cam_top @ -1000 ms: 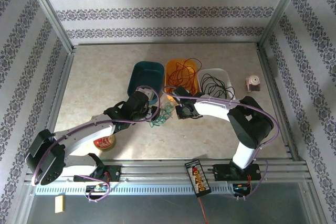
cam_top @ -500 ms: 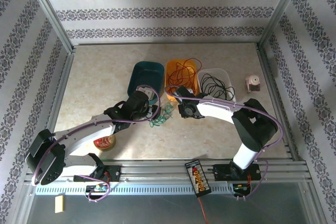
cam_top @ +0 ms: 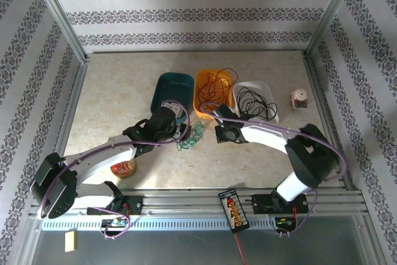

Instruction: Untangle the cables

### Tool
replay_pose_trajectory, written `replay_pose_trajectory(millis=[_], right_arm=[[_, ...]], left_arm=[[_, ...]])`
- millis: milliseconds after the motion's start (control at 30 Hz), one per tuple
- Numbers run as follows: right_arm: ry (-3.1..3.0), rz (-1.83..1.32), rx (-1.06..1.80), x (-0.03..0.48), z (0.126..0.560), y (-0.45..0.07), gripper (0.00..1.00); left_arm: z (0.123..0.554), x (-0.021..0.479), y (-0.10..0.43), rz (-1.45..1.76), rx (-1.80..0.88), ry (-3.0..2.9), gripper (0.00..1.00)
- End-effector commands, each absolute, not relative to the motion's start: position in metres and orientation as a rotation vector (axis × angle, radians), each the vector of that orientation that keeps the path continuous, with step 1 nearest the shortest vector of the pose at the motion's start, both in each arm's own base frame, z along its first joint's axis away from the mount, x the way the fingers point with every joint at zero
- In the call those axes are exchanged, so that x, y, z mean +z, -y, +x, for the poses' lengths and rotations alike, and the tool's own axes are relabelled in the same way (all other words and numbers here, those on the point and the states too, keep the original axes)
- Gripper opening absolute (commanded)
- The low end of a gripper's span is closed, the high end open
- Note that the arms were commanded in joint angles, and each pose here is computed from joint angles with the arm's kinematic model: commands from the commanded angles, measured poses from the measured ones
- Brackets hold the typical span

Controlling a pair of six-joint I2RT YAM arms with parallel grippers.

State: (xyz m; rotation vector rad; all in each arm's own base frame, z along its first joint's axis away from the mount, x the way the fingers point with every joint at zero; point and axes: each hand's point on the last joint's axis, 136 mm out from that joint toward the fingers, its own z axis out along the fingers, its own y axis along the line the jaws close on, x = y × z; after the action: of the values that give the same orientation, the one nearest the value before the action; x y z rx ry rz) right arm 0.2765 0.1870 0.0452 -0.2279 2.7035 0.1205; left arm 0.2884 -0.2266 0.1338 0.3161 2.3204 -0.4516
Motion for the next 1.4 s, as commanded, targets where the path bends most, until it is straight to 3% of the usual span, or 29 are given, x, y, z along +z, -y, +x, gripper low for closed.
replay_pose_trajectory(millis=[0,233,400,600,633,700,733,800,967,1200,1367], right_arm=[[-2.595,-0.326,0.370,0.086,0.265,-0.206,0.00],[-2.427,-0.343,0.598,0.156,0.272,-0.234,0.00],[-2.426,-0.372,0.620,0.170,0.327,-0.283,0.00],[-2.486,-0.407,0.719,0.154,0.394,-0.352,0.02],[-2.491,-0.398,0.733,0.152,0.401,-0.358,0.08],[-2.471,-0.391,0.759,0.157,0.410,-0.367,0.34],[-2.458,-0.389,0.762,0.161,0.411,-0.368,0.41],[-2.431,-0.395,0.760,0.174,0.408,-0.364,0.49],[-2.453,-0.407,0.701,0.174,0.374,-0.330,0.50],[-2.642,-0.340,0.621,0.118,0.315,-0.284,0.48],[-2.747,-0.334,0.575,0.082,0.299,-0.278,0.46]], left_arm=[[0.304,0.163,0.228,0.259,-0.459,-2.212,0.67],[0.318,0.168,0.176,-0.078,-0.262,-2.133,0.74],[0.306,0.154,0.119,-0.338,-0.016,-2.167,0.74],[0.298,0.137,0.123,-0.294,-0.078,-2.278,0.75],[0.298,0.134,0.127,-0.271,-0.111,-2.296,0.75],[0.296,0.130,0.143,-0.160,-0.199,-2.333,0.74],[0.294,0.128,0.151,-0.105,-0.234,-2.350,0.74],[0.286,0.122,0.162,0.001,-0.280,-2.403,0.74],[0.267,0.106,0.195,0.253,-0.419,-2.492,0.70],[0.260,0.075,0.225,0.423,-0.384,-2.603,0.60],[0.265,0.061,0.231,0.452,-0.342,-2.622,0.52]])
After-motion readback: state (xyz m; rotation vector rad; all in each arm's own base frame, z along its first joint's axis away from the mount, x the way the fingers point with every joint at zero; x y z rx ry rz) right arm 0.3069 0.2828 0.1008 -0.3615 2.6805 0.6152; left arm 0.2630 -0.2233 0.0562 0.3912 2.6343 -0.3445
